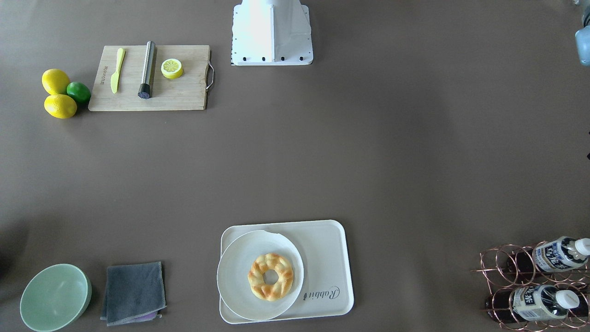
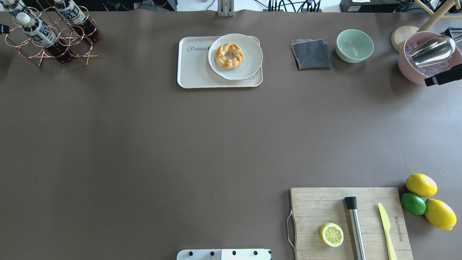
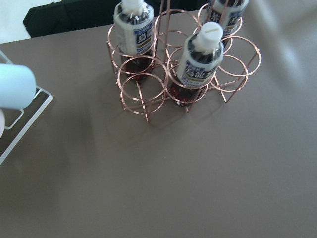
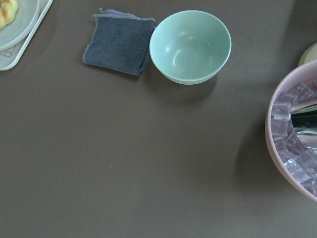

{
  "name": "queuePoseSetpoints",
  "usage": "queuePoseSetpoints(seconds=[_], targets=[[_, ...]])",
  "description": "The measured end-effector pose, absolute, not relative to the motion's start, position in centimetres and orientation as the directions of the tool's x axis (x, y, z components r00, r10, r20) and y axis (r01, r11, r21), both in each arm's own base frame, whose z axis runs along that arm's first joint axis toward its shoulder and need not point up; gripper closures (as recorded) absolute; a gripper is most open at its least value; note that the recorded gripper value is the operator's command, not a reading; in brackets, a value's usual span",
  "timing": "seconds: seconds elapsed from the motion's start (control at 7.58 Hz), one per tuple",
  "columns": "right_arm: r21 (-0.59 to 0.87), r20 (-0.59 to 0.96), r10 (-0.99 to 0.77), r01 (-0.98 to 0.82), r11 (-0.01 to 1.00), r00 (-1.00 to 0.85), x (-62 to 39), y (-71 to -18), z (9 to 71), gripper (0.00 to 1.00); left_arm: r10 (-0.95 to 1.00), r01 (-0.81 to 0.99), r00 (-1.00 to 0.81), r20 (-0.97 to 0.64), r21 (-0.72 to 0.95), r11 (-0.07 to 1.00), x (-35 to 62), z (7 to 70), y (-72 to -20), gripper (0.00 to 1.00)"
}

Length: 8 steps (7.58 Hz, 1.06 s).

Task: Place tea on tray
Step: 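Grasp a white-capped tea bottle in the copper rack with the left gripper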

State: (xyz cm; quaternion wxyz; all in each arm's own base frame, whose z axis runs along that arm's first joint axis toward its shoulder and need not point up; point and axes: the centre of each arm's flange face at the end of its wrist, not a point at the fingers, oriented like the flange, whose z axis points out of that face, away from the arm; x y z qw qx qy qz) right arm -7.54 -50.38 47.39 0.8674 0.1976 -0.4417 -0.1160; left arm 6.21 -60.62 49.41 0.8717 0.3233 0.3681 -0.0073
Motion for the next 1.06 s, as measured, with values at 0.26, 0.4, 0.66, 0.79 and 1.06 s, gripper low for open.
queuePoseSetpoints(seconds=[0.26, 0.4, 0.66, 0.79, 1.06], targets=[[0.489, 0.714, -0.428, 0.043, 0.871, 0.554, -9.9, -51.3, 44.7, 0.00, 0.215, 0.285, 0.734, -0.644, 0.580, 0.763, 9.7, 48.8, -64.4, 0.03], [0.494, 0.715, -0.437, 0.047, 0.868, 0.545, -10.8, -51.4, 43.9, 0.00, 0.185, 0.326, 0.716, -0.673, 0.557, 0.764, 10.7, 48.6, -65.6, 0.05], [0.486, 0.732, -0.427, 0.033, 0.874, 0.531, -12.1, -51.9, 42.3, 0.00, 0.153, 0.369, 0.693, -0.705, 0.528, 0.765, 11.4, 49.5, -66.5, 0.19], [0.484, 0.735, -0.426, 0.030, 0.874, 0.527, -12.6, -52.0, 41.8, 0.00, 0.148, 0.372, 0.692, -0.707, 0.524, 0.766, 11.4, 50.1, -66.6, 0.28], [0.484, 0.737, -0.425, 0.029, 0.875, 0.525, -12.8, -52.1, 41.5, 0.00, 0.143, 0.371, 0.694, -0.706, 0.520, 0.769, 11.3, 51.2, -66.5, 0.57]])
